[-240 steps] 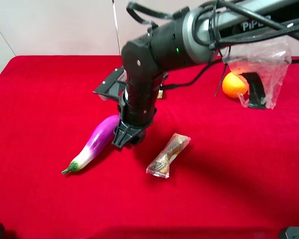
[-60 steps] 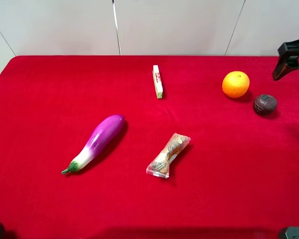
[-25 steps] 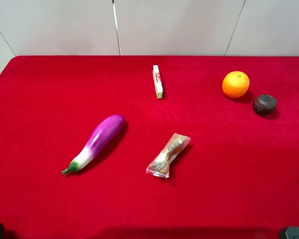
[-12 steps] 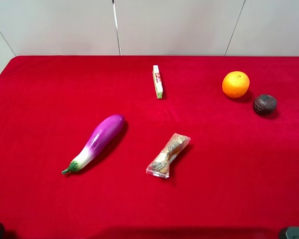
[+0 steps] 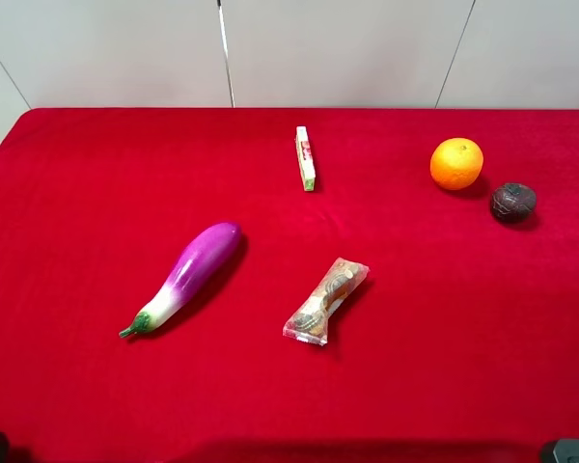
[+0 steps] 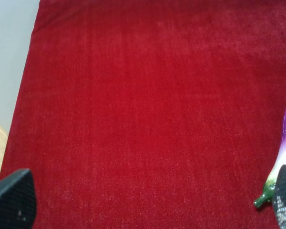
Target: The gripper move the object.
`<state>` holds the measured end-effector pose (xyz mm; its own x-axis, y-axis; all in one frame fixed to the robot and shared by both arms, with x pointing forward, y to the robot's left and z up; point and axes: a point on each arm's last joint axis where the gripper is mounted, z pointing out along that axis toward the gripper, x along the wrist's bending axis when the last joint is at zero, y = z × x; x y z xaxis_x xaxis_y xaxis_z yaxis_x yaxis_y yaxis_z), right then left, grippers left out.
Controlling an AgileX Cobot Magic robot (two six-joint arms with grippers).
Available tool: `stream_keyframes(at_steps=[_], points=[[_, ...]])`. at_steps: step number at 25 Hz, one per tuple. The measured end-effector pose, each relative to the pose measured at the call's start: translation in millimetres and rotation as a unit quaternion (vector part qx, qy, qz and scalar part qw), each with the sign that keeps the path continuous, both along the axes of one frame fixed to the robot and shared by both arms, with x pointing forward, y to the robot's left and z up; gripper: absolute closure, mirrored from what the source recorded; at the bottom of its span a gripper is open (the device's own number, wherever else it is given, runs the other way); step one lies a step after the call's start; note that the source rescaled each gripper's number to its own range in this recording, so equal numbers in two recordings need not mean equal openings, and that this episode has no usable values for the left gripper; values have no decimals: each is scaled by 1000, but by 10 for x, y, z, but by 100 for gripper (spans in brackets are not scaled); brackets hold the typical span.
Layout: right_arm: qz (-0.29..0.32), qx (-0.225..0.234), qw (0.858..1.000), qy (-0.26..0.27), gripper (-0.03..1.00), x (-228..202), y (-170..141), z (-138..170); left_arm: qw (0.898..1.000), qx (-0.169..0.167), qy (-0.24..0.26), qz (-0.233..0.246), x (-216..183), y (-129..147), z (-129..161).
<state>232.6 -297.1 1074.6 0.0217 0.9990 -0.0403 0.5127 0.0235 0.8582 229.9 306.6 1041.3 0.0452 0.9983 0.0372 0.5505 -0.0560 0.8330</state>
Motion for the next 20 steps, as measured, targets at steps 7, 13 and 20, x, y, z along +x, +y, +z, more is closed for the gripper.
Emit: stream_keyframes(at_steps=[7,13,20], points=[[1,0,1000,-30,-3,-60,6,-156,1000,0,0,0,0,0,0],[19,1,999,-37,-3,-57,1,-148,1000,0,0,0,0,0,0],[33,9,998,-47,-3,12,-6,-203,1000,0,0,0,0,0,0]])
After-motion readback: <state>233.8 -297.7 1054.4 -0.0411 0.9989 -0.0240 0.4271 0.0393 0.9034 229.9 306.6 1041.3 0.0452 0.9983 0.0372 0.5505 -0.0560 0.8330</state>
